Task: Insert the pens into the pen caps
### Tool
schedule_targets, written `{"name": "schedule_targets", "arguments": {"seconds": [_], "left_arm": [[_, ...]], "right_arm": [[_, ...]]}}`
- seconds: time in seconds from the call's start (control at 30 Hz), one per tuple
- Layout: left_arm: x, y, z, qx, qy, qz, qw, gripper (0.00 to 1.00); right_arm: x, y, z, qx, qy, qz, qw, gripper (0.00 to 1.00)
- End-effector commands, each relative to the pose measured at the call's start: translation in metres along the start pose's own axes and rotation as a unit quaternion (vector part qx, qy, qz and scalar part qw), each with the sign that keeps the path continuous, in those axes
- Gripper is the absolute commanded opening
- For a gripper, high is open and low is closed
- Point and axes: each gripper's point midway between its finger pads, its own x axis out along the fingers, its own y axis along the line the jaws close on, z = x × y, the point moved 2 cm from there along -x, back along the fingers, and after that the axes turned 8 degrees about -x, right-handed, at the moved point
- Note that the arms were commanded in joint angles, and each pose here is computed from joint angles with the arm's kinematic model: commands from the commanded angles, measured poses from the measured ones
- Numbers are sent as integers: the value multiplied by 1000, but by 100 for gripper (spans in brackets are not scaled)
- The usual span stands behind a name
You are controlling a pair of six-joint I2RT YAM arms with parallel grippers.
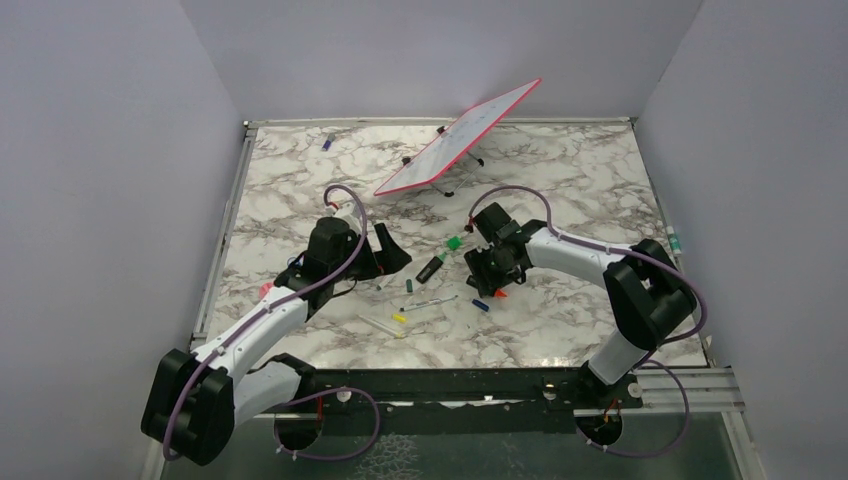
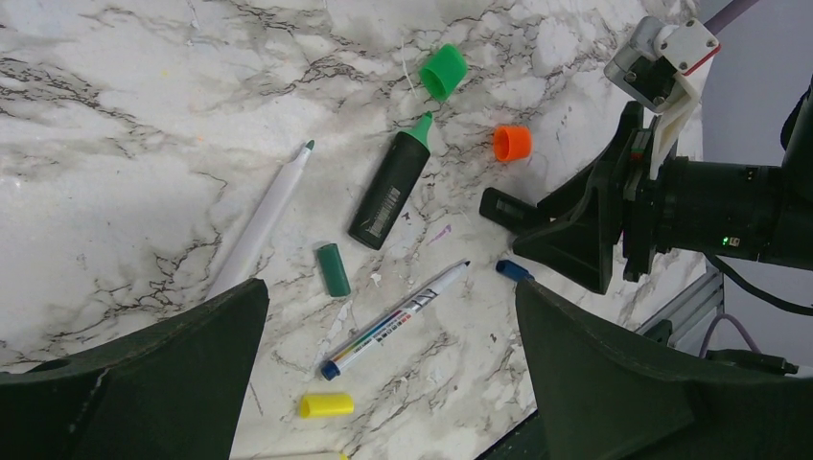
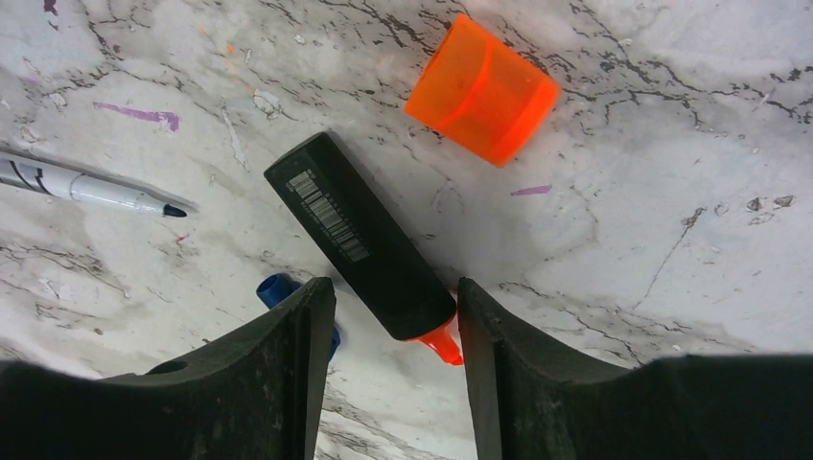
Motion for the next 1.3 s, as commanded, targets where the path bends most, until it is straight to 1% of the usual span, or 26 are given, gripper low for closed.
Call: {"name": "schedule_targets", "arguments": {"seconds": [0.0, 0.13, 0.23, 0.33, 0.43, 0.47, 0.6, 0.7, 0.77, 0.87, 0.97, 1.03, 1.17, 1.27], "left_arm": [[1, -11, 8, 3, -7, -8, 1000, 99], [3, -12, 5, -13, 5, -11, 1000, 99], [5, -12, 1, -28, 15, -11, 999, 99], [6, -16, -6, -46, 32, -29, 998, 99], [7, -25, -11, -62, 48, -60, 995, 99], [7, -28, -13, -67, 54, -70, 994, 99], [5, -41, -18, -80, 72, -115, 987, 99], [-2, -64, -16, -59, 89, -178, 978, 99], [-4, -73, -14, -50, 103, -191, 975, 99], [-6, -79, -14, -58, 122, -195, 971, 98], [-7, -83, -15, -75, 132, -204, 967, 93], [-8, -87, -17, -81, 141, -216, 963, 86], [-10, -91, -22, -77, 167, -231, 955, 70], [-11, -92, -29, -72, 184, -236, 951, 60]], "right_arm": [[1, 11, 7, -25, -8, 34, 999, 53], [4, 11, 6, -27, 1, 31, 999, 48], [4, 4, 9, -33, -3, -5, 999, 42], [-6, -3, 18, -42, -36, -38, 998, 37], [-23, 0, 32, -47, -86, -31, 995, 36], [-29, 3, 37, -50, -105, -23, 993, 35], [-52, 34, 49, -72, -167, 65, 981, 35], [-70, 61, 51, -98, -202, 130, 966, 35], [-81, 73, 53, -117, -222, 155, 956, 35], [-98, 88, 55, -143, -248, 190, 939, 35], [-108, 100, 53, -165, -261, 213, 927, 35], [-112, 107, 50, -177, -261, 226, 922, 34], [-112, 115, 47, -193, -253, 233, 919, 34], [-112, 115, 49, -197, -253, 228, 919, 34]]}}
